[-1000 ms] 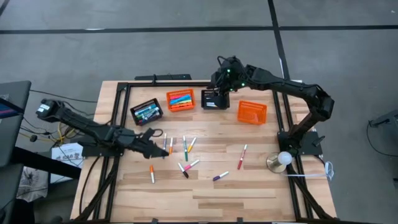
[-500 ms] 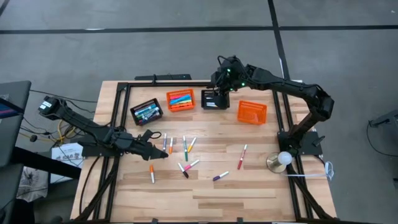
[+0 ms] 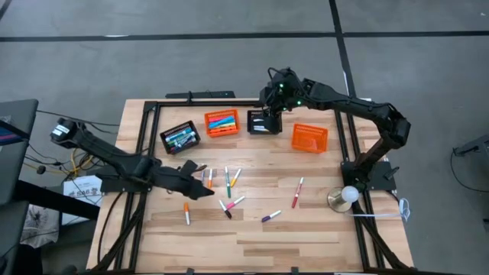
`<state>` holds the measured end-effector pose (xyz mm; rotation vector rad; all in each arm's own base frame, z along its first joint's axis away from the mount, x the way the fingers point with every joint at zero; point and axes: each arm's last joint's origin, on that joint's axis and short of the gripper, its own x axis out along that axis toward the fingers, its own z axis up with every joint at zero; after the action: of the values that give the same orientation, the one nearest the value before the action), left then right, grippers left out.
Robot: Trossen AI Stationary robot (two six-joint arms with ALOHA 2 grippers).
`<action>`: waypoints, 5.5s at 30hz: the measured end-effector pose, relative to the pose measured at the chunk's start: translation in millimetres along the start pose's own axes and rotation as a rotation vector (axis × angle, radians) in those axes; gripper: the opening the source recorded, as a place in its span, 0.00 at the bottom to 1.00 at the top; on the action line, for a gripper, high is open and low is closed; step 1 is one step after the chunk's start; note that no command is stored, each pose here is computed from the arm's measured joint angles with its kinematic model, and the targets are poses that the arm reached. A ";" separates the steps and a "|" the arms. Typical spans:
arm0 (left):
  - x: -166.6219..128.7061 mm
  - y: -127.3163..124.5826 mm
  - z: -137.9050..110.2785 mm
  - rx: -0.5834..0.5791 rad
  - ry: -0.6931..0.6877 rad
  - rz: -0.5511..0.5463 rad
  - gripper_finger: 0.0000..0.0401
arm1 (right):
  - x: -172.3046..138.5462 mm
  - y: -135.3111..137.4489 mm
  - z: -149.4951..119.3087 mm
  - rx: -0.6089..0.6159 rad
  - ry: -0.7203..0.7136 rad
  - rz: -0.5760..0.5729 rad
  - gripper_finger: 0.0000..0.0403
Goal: Pick & Place Markers
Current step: Put the bottom small orange highlighter pen into the right black bin
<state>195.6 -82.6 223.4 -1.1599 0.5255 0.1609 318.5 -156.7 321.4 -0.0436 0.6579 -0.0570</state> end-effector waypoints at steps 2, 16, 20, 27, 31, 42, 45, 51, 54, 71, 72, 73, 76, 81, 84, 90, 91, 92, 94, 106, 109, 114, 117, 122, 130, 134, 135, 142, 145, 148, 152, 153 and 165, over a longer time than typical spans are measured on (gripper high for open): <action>4.5 -4.0 0.6 -0.015 0.026 0.103 0.47 | -0.5 -1.5 -0.5 0.003 0.000 -0.004 0.49; 9.3 15.5 -29.4 -0.282 0.119 0.577 0.47 | -0.6 -1.9 -0.6 0.005 0.000 -0.004 0.49; 6.8 17.6 -50.9 -0.365 0.131 0.626 0.47 | -0.5 -1.9 -0.7 0.005 0.000 -0.004 0.49; 12.2 25.7 -73.9 -0.449 0.113 0.708 0.47 | -0.5 -2.2 0.4 -0.016 -0.010 -0.007 0.49; 14.2 30.5 -74.6 -0.442 0.100 0.753 0.47 | -0.6 -2.5 1.3 -0.019 -0.020 -0.011 0.49; 13.4 37.7 -75.0 -0.416 0.103 0.789 0.47 | -0.6 -2.5 1.3 -0.019 -0.020 -0.010 0.49; 13.8 37.4 -74.6 -0.411 0.089 0.778 0.47 | -0.5 -2.4 1.4 -0.020 -0.020 -0.010 0.49; 14.5 36.9 -73.8 -0.374 0.070 0.756 0.47 | -0.5 -2.4 1.4 -0.020 -0.021 -0.010 0.49; 14.8 36.5 -73.9 -0.375 0.072 0.752 0.47 | -0.5 -2.4 1.4 -0.020 -0.020 -0.009 0.49; 17.6 32.4 -75.4 -0.345 0.101 0.697 0.47 | -0.5 -2.4 1.4 -0.020 -0.020 -0.009 0.49; 17.6 32.3 -75.4 -0.345 0.102 0.697 0.47 | -0.5 -2.4 1.4 -0.020 -0.020 -0.009 0.49; 17.6 32.3 -75.4 -0.344 0.102 0.697 0.47 | -0.5 -2.4 1.4 -0.020 -0.020 -0.009 0.49; 17.7 32.2 -75.5 -0.345 0.102 0.695 0.47 | -0.5 -2.4 1.4 -0.020 -0.020 -0.009 0.49; 17.8 31.8 -76.1 -0.356 0.120 0.698 0.47 | -0.5 -2.4 1.4 -0.020 -0.020 -0.009 0.49; 17.8 31.9 -76.1 -0.377 0.113 0.700 0.47 | -0.5 -2.4 1.4 -0.020 -0.020 -0.009 0.49; 18.2 32.0 -75.3 -0.383 0.110 0.701 0.47 | -0.5 -2.5 1.4 -0.027 -0.021 -0.010 0.49; 19.1 32.5 -75.5 -0.385 0.112 0.707 0.47 | -0.6 -2.7 1.4 -0.027 -0.021 -0.010 0.49; 20.4 33.6 -76.1 -0.392 0.124 0.720 0.47 | -0.9 -3.7 1.3 -0.026 -0.023 -0.013 0.49; 24.6 37.8 -79.4 -0.403 0.150 0.762 0.47 | -1.1 -4.7 1.4 -0.026 -0.027 -0.016 0.49; 44.6 52.8 -89.4 -0.433 0.143 0.855 0.47 | 10.2 -14.1 -11.7 -0.008 -0.175 0.070 0.49; 44.6 53.2 -89.5 -0.432 0.142 0.858 0.47 | 15.9 -23.1 -25.7 0.059 -0.210 0.031 0.49; 44.0 54.3 -89.9 -0.438 0.160 0.876 0.47 | 16.0 -41.1 -49.8 0.175 -0.184 -0.028 0.49; 43.7 54.9 -90.0 -0.439 0.164 0.884 0.47 | 14.8 -48.3 -61.2 0.218 -0.166 -0.033 0.49; 43.9 55.8 -88.6 -0.448 0.171 0.899 0.44 | 12.1 -54.1 -65.2 0.234 -0.199 0.009 0.49; 43.3 57.1 -88.1 -0.451 0.180 0.917 0.21 | 5.7 -65.3 -63.1 0.257 -0.263 -0.031 0.49; 43.0 57.4 -88.1 -0.450 0.179 0.919 0.08 | 4.8 -67.1 -64.0 0.261 -0.262 -0.039 0.49; 43.1 57.3 -88.1 -0.450 0.179 0.918 0.08 | 5.0 -66.7 -63.9 0.260 -0.262 -0.037 0.49; 40.6 53.6 -85.0 -0.447 0.169 0.881 0.09 | 6.5 -63.9 -63.2 0.259 -0.255 -0.030 0.49; 37.3 49.3 -81.5 -0.418 0.163 0.834 0.09 | 6.3 -63.9 -63.1 0.259 -0.255 -0.030 0.49; 32.4 42.9 -77.8 -0.397 0.154 0.782 0.08 | 6.3 -63.9 -63.1 0.259 -0.256 -0.030 0.49; 24.6 33.7 -70.6 -0.361 0.114 0.695 0.08 | 6.8 -62.6 -64.3 0.276 -0.246 0.000 0.49; 22.3 31.4 -68.9 -0.342 0.116 0.675 0.08 | 6.9 -61.7 -64.9 0.279 -0.243 0.027 0.49; -1.0 7.9 -37.8 -0.192 -0.163 0.411 0.08 | 16.4 -28.7 -56.5 0.207 -0.262 0.411 0.49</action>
<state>179.9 -113.5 206.3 -1.2007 0.6085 0.6666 295.7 -187.7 268.4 0.2799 0.3865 0.2732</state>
